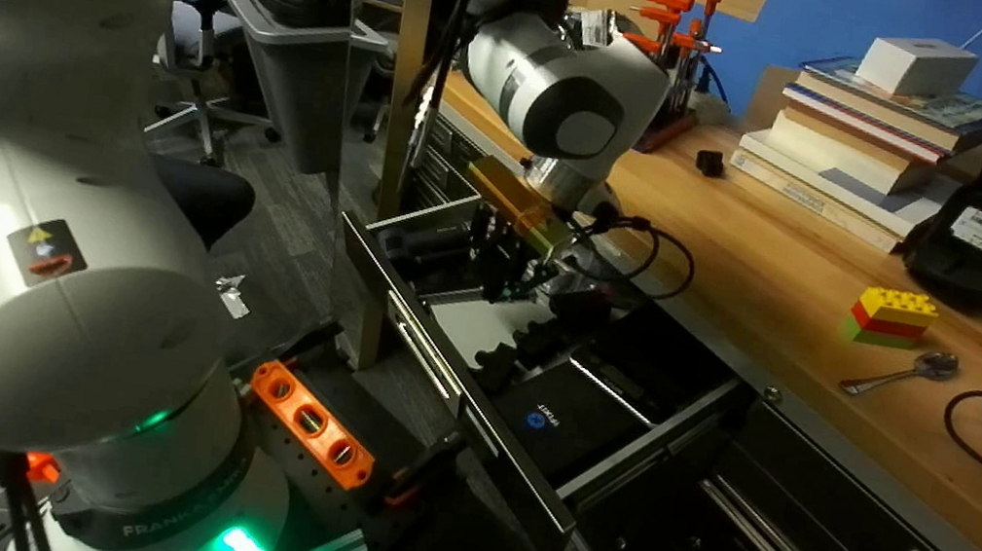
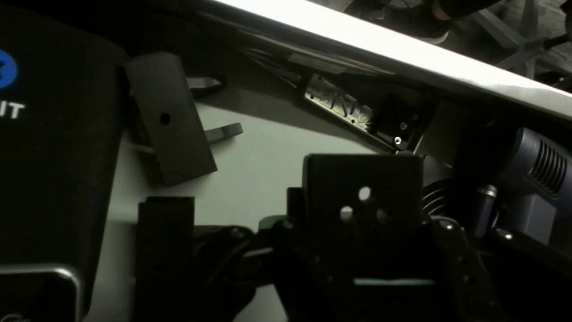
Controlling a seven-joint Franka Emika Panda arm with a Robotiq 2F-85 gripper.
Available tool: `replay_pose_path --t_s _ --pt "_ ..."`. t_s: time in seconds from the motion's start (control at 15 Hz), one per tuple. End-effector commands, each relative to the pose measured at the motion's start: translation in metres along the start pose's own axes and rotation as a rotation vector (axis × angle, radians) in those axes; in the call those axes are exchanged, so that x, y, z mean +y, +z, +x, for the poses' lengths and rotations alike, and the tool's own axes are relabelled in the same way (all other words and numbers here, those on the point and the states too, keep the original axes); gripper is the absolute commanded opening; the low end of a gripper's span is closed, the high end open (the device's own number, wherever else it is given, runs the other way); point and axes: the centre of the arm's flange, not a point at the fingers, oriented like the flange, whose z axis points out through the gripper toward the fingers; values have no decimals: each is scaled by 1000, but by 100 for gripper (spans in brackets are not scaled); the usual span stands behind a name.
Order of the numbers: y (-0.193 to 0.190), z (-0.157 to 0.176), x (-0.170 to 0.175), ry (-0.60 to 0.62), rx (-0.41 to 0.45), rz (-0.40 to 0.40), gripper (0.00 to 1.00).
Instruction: Put the black objects in the drawer and close it
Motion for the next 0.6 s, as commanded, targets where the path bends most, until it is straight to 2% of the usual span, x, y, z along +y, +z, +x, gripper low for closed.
replay_pose_path --t_s 0.0,0.4,0.53 --pt "11 -11 -7 11 56 29 26" --pt "32 5 -1 95 177 9 26" --pt "40 12 4 112 192 1 26"
